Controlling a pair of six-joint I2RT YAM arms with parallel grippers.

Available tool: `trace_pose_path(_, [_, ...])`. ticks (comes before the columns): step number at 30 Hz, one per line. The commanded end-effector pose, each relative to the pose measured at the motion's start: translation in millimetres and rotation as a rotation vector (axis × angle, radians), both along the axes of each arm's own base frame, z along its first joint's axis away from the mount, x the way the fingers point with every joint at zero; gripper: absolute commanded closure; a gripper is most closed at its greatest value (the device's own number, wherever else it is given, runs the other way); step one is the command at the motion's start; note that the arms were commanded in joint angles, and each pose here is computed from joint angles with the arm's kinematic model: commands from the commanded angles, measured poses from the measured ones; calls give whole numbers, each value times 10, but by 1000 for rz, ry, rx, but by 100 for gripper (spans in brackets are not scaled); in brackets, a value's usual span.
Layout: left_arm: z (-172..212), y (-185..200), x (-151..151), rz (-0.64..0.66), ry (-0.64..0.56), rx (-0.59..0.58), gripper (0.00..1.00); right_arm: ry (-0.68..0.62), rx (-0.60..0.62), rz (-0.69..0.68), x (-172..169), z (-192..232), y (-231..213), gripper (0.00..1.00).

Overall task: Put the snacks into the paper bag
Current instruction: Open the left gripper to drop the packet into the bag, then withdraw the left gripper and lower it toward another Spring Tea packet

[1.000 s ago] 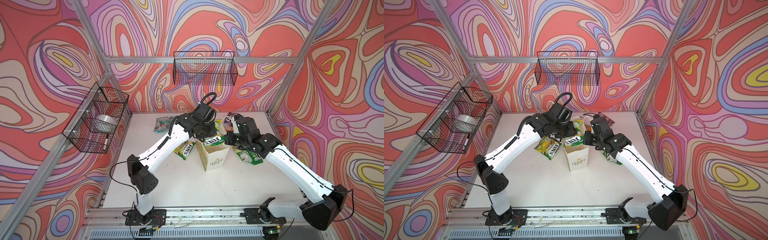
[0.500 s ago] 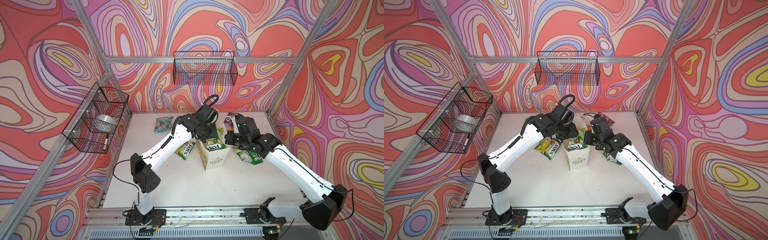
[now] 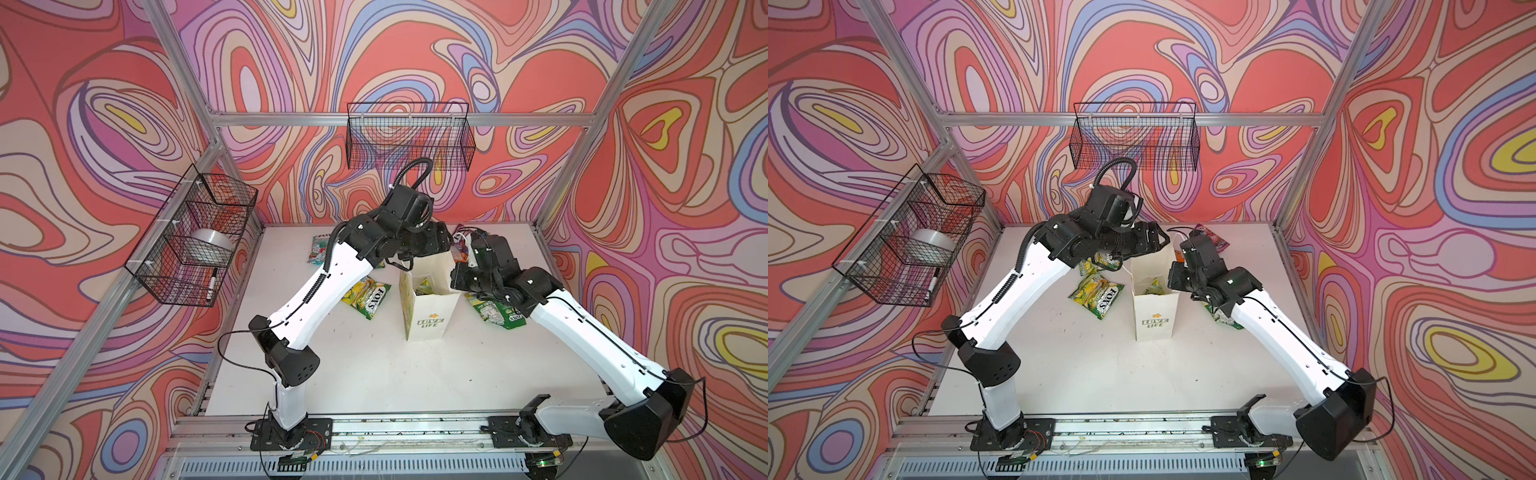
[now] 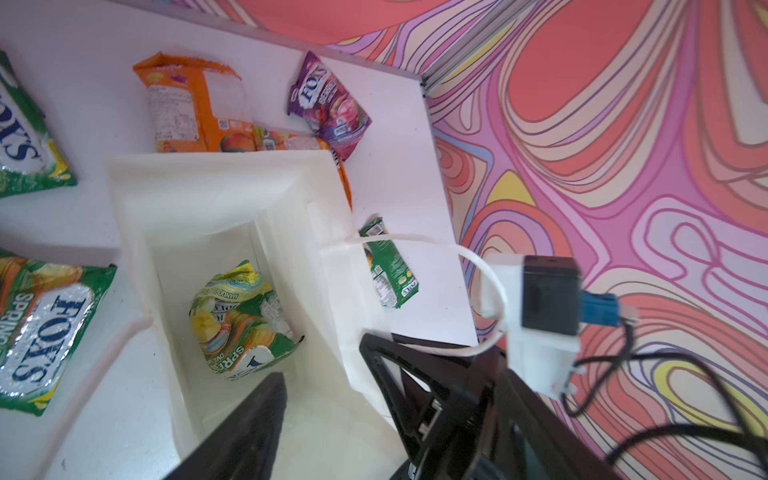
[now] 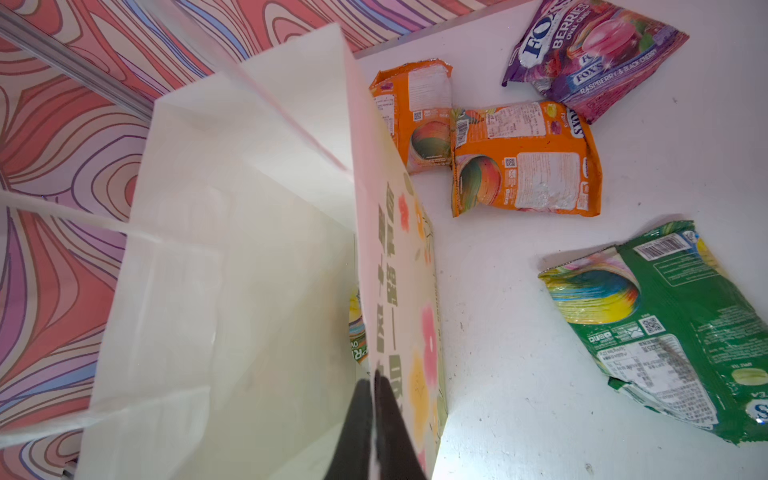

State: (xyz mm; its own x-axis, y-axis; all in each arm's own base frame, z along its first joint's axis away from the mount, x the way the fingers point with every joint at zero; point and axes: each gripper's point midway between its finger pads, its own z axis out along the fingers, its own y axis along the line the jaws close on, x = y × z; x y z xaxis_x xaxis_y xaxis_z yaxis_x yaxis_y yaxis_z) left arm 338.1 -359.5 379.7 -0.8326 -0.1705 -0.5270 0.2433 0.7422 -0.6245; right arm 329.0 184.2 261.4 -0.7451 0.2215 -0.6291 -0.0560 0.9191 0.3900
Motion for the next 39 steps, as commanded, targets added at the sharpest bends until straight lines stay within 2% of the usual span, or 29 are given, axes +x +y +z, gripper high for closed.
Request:
trace_pose_path(1, [586,107,-187,-61,-141,-85,13,-25,4,-31,-3,71,-47,100])
trace_pose_path(7, [992,105,-402,-198,-218,-241,2,-10,-7,-58,-28,49,-104,100])
trace_pose_path(12, [1478,228,-658,-321,-343,-387,0,-3,-13,-74,-36,32,-133,100])
trace_pose_path(16, [1838,509,-838,-336,-474,-451,0,-4,-19,-87,-34,31,-160,100])
trace_pose_path(20, [1986,928,-915,-224,-614,-378,0,-5,-31,-101,-25,39,-187,100])
trace_pose_path(24, [1782,1441,-762,-3,-627,-191,0,-1,-38,-107,-25,43,-202,100])
trace_pose_path(29, [1219,1996,-536,196,-479,1,0,12,-53,-120,-49,26,-241,100])
trace_pose_path(35, [292,2258,-356,261,-239,178,0,76,-92,-200,-105,14,-380,100])
trace_pose_path(39, [-138,2317,-265,276,-158,273,0,106,-78,-227,-151,63,-399,100])
